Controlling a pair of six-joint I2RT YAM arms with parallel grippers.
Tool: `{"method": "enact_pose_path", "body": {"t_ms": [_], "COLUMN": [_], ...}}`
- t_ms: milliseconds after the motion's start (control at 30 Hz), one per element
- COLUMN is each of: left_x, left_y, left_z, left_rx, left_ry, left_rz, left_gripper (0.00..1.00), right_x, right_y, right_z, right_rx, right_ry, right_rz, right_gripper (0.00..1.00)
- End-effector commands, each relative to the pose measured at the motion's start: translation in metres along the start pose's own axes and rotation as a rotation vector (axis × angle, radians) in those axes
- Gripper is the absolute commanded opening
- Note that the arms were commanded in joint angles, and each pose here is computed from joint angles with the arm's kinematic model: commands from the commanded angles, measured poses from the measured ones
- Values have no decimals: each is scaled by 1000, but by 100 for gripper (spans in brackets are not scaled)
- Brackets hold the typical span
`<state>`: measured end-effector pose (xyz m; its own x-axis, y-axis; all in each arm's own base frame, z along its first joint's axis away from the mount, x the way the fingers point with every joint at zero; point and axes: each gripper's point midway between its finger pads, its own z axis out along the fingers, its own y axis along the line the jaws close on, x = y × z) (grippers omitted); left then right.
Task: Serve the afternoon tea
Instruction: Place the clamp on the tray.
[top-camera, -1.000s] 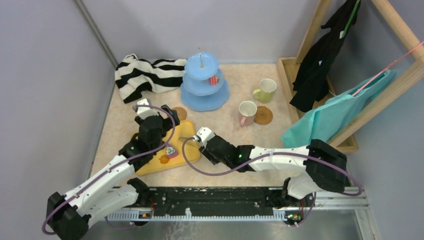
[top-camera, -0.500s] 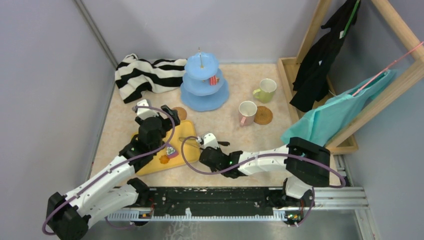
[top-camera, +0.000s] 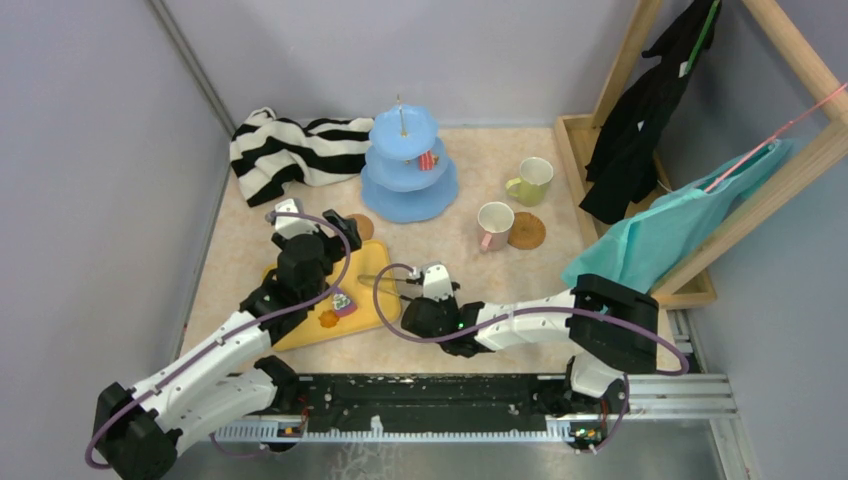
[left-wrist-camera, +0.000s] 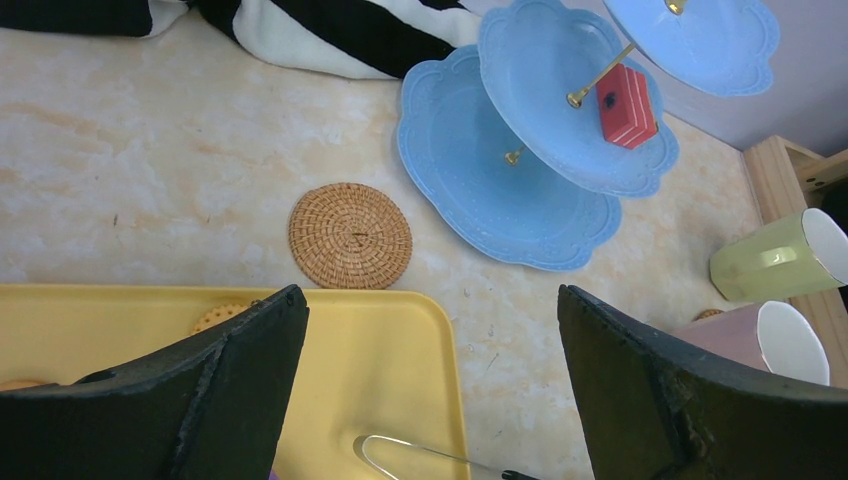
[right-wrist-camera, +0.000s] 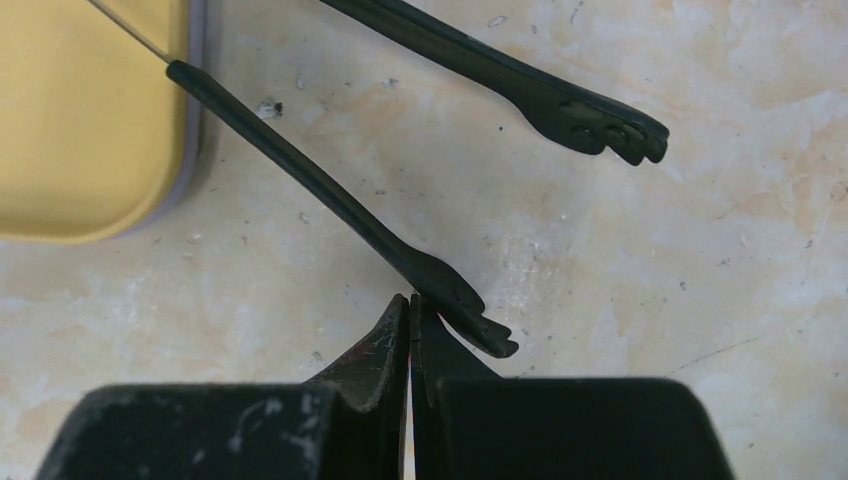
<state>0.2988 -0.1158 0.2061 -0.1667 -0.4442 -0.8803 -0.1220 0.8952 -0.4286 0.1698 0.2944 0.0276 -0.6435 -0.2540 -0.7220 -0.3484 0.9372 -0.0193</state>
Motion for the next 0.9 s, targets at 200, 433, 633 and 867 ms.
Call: {"method": "enact_pose_path", "body": {"t_ms": [200, 433, 633, 867], "left_x": [0, 1, 1, -2], "left_y": [-3, -5, -4, -3], "left_z": [4, 6, 6, 5], "left_rx": [10, 11, 8, 8], "left_ry": [-11, -9, -11, -19], "left_rz": [-14, -13, -7, -11], "left_gripper": [99, 99, 99, 99], "right_x": [-34, -49, -64, -74], "right_y": [-18, -30, -34, -34], "right_z": [11, 28, 41, 61], "right_rx": [63, 81, 88, 96], "right_ry": [-62, -54, -59, -44], "right_rz": [98, 102, 94, 59], "right_gripper": [0, 0, 0, 0]}}
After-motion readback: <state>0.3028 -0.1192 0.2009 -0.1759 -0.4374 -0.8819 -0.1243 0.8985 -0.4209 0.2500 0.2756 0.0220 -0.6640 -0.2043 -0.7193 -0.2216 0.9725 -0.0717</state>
